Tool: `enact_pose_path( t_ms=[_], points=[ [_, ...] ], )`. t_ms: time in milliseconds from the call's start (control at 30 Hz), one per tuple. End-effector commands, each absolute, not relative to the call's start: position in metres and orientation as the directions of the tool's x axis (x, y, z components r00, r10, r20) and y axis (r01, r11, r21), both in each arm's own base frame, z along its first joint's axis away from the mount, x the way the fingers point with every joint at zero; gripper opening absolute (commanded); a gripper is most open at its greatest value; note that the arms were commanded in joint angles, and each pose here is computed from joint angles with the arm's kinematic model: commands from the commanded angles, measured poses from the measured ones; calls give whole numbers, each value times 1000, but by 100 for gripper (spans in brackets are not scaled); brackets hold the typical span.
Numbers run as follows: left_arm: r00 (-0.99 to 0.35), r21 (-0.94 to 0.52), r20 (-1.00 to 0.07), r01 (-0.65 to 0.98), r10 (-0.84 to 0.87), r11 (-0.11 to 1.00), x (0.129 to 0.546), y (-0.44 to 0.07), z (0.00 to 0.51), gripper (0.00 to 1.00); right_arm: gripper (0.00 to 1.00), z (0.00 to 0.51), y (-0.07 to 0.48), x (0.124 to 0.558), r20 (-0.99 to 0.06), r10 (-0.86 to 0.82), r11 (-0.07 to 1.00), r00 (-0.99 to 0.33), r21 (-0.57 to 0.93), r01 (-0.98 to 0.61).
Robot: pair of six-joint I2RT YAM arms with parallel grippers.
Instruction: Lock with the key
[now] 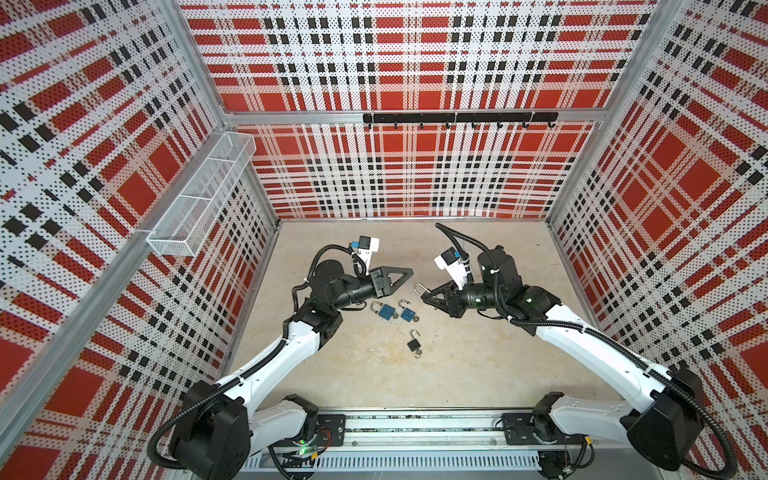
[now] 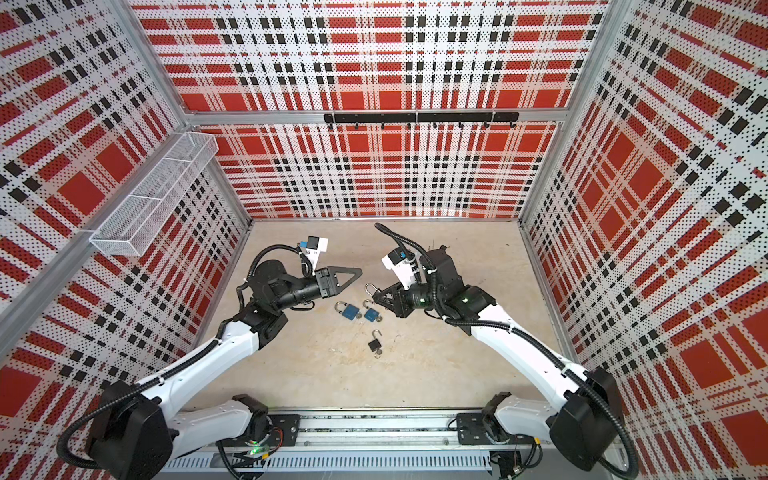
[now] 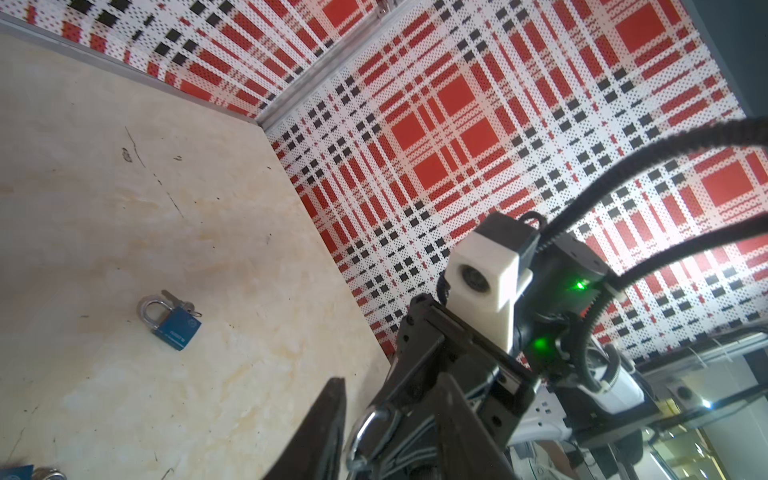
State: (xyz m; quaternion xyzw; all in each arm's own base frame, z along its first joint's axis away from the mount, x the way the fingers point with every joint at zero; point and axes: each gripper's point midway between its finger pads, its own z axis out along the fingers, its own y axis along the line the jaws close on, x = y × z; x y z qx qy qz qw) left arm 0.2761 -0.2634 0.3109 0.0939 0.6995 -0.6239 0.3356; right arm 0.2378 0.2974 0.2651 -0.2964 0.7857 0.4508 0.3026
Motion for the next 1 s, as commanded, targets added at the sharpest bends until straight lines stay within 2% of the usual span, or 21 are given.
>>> enact_pose_path(
  t_ms=[0,200,967],
  points=[
    [-757,-788,-615,597,-220,150,261,-267,320,35,0,297,302,225,-760,-175,278,-626,571,-772],
    [-767,-788,-615,601,-184,131,253,-267,315,31,0,307,299,219,-740,-166,196,-651,623,-758],
    [-785,-796,-606,597,-127,105,242,-282,306,20,0,304,304,223,-718,-178,171,-673,651,-739]
  ],
)
